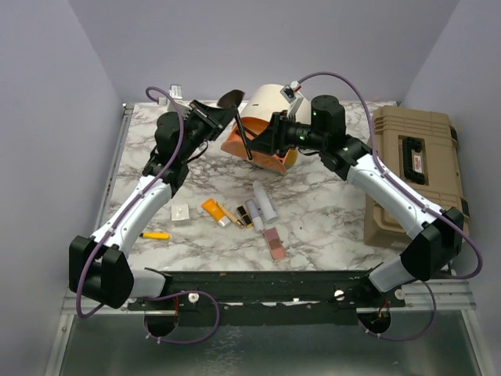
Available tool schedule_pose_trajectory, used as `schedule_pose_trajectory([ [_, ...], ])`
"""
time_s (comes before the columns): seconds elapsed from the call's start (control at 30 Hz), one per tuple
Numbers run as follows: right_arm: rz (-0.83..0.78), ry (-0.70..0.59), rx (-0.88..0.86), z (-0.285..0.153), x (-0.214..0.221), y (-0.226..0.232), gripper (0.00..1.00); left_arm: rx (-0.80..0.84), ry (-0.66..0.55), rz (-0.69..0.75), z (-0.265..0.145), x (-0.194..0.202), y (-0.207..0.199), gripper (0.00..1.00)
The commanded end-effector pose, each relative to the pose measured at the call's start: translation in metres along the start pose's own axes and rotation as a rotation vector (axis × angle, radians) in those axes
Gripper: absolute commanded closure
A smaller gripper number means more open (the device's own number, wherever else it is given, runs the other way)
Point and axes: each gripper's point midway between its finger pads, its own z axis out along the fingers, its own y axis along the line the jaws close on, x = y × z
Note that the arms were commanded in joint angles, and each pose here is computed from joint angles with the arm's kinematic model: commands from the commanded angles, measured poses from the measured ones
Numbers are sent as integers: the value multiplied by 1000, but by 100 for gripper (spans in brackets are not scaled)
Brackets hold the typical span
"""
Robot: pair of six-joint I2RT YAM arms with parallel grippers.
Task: Organize the makeup
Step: Place the makeup brush in the drawer.
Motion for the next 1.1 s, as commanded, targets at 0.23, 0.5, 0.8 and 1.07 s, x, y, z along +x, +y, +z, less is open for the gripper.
schedule_pose_trajectory([
  [0.23,38,5,-60,13,-2,5,61,82,-36,-54,-2,-6,-23,100],
  [0.5,55,12,-78,17,-2,7,74,74,-49,-62,-3,-7,-19,100],
  [0.8,10,-46,25,5,-11,-3,93,98,-38,6,-6,-3,-20,83],
  [1.07,-16,-61,78,1,-18,-8,99,81,-6,19,-5,4,-11,39],
])
